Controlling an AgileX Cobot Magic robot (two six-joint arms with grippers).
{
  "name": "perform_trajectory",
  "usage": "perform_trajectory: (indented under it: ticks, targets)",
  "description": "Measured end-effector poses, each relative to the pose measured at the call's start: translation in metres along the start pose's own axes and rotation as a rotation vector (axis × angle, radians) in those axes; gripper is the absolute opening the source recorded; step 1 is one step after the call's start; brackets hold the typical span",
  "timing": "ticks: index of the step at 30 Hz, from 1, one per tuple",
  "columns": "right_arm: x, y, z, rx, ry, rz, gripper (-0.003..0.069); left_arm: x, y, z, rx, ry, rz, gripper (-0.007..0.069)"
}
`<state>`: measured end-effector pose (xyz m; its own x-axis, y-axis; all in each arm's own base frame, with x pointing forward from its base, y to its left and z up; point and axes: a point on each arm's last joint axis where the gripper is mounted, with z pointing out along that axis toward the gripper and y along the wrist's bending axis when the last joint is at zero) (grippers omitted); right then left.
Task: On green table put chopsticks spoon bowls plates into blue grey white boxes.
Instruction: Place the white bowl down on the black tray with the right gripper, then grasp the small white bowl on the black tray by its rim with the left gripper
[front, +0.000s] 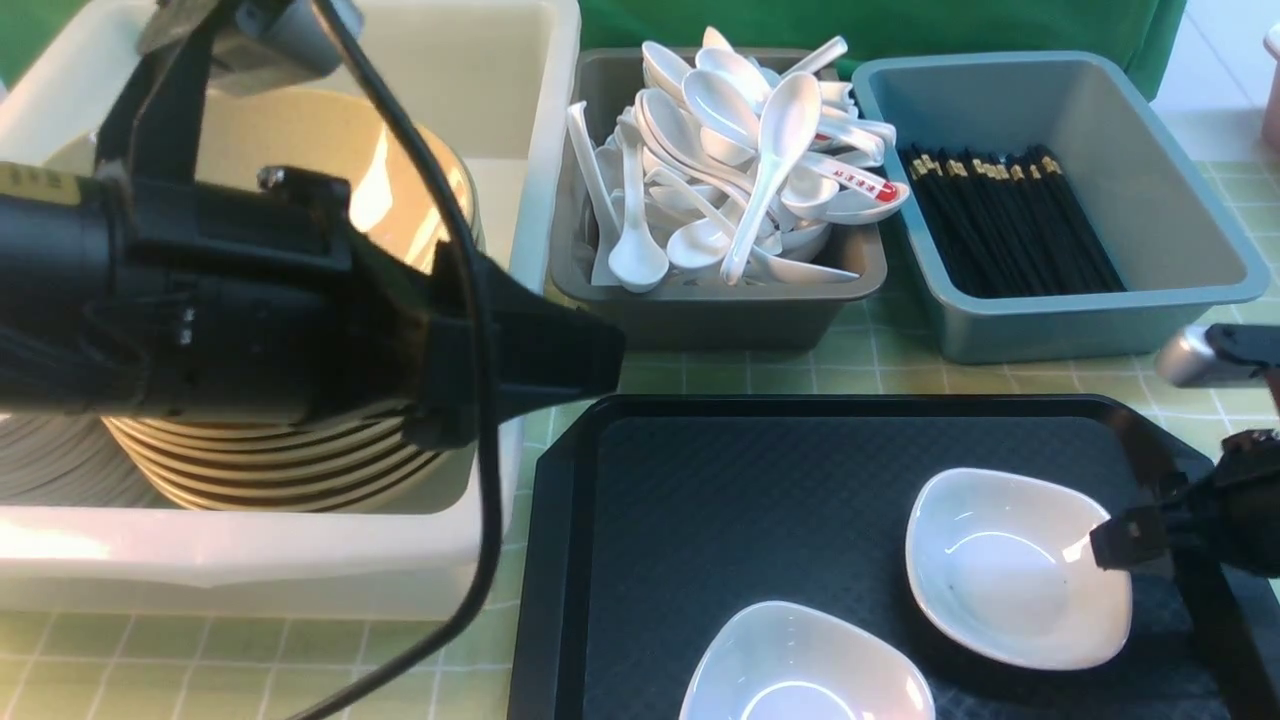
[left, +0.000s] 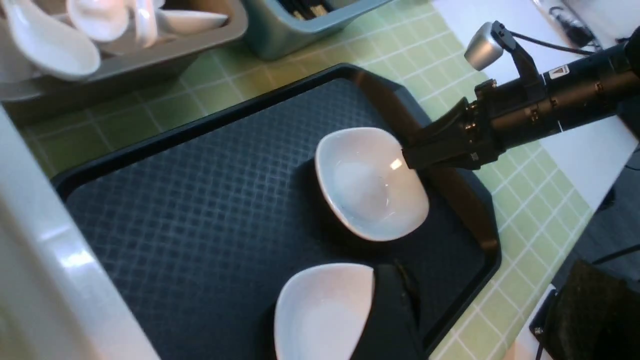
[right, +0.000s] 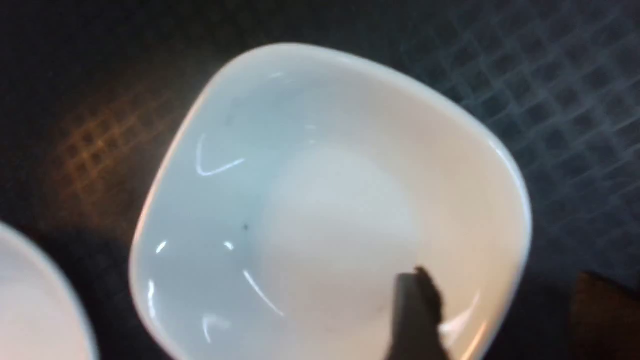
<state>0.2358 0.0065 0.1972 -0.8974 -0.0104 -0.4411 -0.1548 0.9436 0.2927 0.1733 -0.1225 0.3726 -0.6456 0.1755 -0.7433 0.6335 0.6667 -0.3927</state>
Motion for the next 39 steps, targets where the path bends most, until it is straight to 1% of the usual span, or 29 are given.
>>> perform_trajectory:
  ticks: [1, 3, 4, 5, 6, 7, 8, 9, 10, 11, 15, 16, 18, 22, 23, 24, 25, 27, 28, 31, 32, 33, 36, 37, 38, 39]
  targets:
    - [-0.003, 0.004, -0.008, -0.005, -0.012, -0.024, 0.0459, -0.003, 0.002, 0.005, 0.007, 0.027, -0.004, 0.0393]
    - [-0.005, 0.008, -0.017, -0.014, -0.024, -0.046, 0.0476, -0.006, 0.003, 0.010, 0.015, 0.054, -0.008, 0.0393]
    - [-0.009, 0.018, -0.036, -0.039, -0.055, -0.088, 0.0494, -0.011, 0.005, 0.019, 0.035, 0.108, -0.014, 0.0393]
    - [-0.011, 0.025, -0.046, -0.051, -0.074, -0.117, 0.0499, -0.015, 0.006, 0.027, 0.050, 0.145, -0.014, 0.0393]
    - [-0.012, 0.025, -0.047, -0.049, -0.074, -0.117, 0.0499, -0.017, 0.006, 0.031, 0.056, 0.159, -0.012, 0.0393]
    - [-0.013, 0.036, -0.061, -0.067, -0.106, -0.161, 0.0503, -0.022, 0.006, 0.045, 0.081, 0.209, -0.008, 0.0395]
    - [-0.013, 0.040, -0.067, -0.075, -0.119, -0.180, 0.0504, -0.024, 0.005, 0.049, 0.088, 0.222, -0.006, 0.0395]
    - [-0.012, 0.052, -0.083, -0.089, -0.163, -0.231, 0.0506, -0.029, 0.004, 0.073, 0.114, 0.281, 0.000, 0.0395]
    - [-0.011, 0.055, -0.086, -0.093, -0.172, -0.241, 0.0506, -0.029, 0.002, 0.076, 0.120, 0.291, 0.005, 0.0396]
    - [-0.005, 0.067, -0.103, -0.103, -0.223, -0.282, 0.0506, -0.030, -0.001, 0.104, 0.127, 0.360, 0.019, 0.0397]
    - [0.008, 0.081, -0.127, -0.112, -0.299, -0.331, 0.0506, -0.030, -0.002, 0.156, 0.100, 0.473, 0.029, 0.0398]
    - [0.014, 0.085, -0.135, -0.114, -0.324, -0.355, 0.0506, -0.031, 0.000, 0.182, 0.086, 0.517, 0.029, 0.0398]
    - [0.019, 0.091, -0.141, -0.127, -0.337, -0.381, 0.0506, -0.032, 0.003, 0.207, 0.080, 0.550, 0.027, 0.0398]
    - [0.028, 0.098, -0.143, -0.156, -0.298, -0.426, 0.0506, -0.034, 0.014, 0.260, 0.088, 0.597, 0.019, 0.0396]
    - [0.028, 0.098, -0.143, -0.154, -0.294, -0.429, 0.0506, -0.034, 0.014, 0.263, 0.089, 0.601, 0.019, 0.0396]
    - [0.030, 0.099, -0.142, -0.148, -0.272, -0.447, 0.0506, -0.027, 0.020, 0.283, 0.085, 0.634, -0.006, 0.0396]
    - [0.030, 0.099, -0.142, -0.147, -0.270, -0.449, 0.0506, -0.028, 0.019, 0.285, 0.087, 0.634, -0.005, 0.0396]
    - [0.033, 0.097, -0.142, -0.105, -0.245, -0.457, 0.0506, -0.018, 0.028, 0.310, 0.075, 0.680, -0.051, 0.0396]
    - [0.034, 0.097, -0.142, -0.098, -0.242, -0.459, 0.0506, -0.018, 0.028, 0.310, 0.074, 0.681, -0.054, 0.0396]
    - [0.038, 0.092, -0.144, -0.027, -0.219, -0.452, 0.0506, -0.006, 0.038, 0.331, 0.067, 0.712, -0.091, 0.0396]
    - [0.038, 0.092, -0.144, -0.018, -0.215, -0.447, 0.0506, -0.003, 0.039, 0.335, 0.072, 0.720, -0.102, 0.0396]
    - [0.039, 0.090, -0.144, 0.007, -0.207, -0.443, 0.0506, 0.000, 0.040, 0.339, 0.083, 0.721, -0.114, 0.0396]
    - [0.039, 0.088, -0.143, 0.033, -0.201, -0.430, 0.0506, 0.004, 0.041, 0.346, 0.115, 0.710, -0.125, 0.0390]
    - [0.039, 0.088, -0.143, 0.035, -0.201, -0.428, 0.0506, 0.005, 0.041, 0.347, 0.121, 0.709, -0.128, 0.0383]
    - [0.039, 0.088, -0.143, 0.039, -0.205, -0.417, 0.0506, 0.006, 0.041, 0.351, 0.139, 0.700, -0.120, 0.0341]
    - [0.038, 0.088, -0.143, 0.039, -0.205, -0.418, 0.0506, 0.006, 0.041, 0.351, 0.142, 0.698, -0.121, 0.0328]
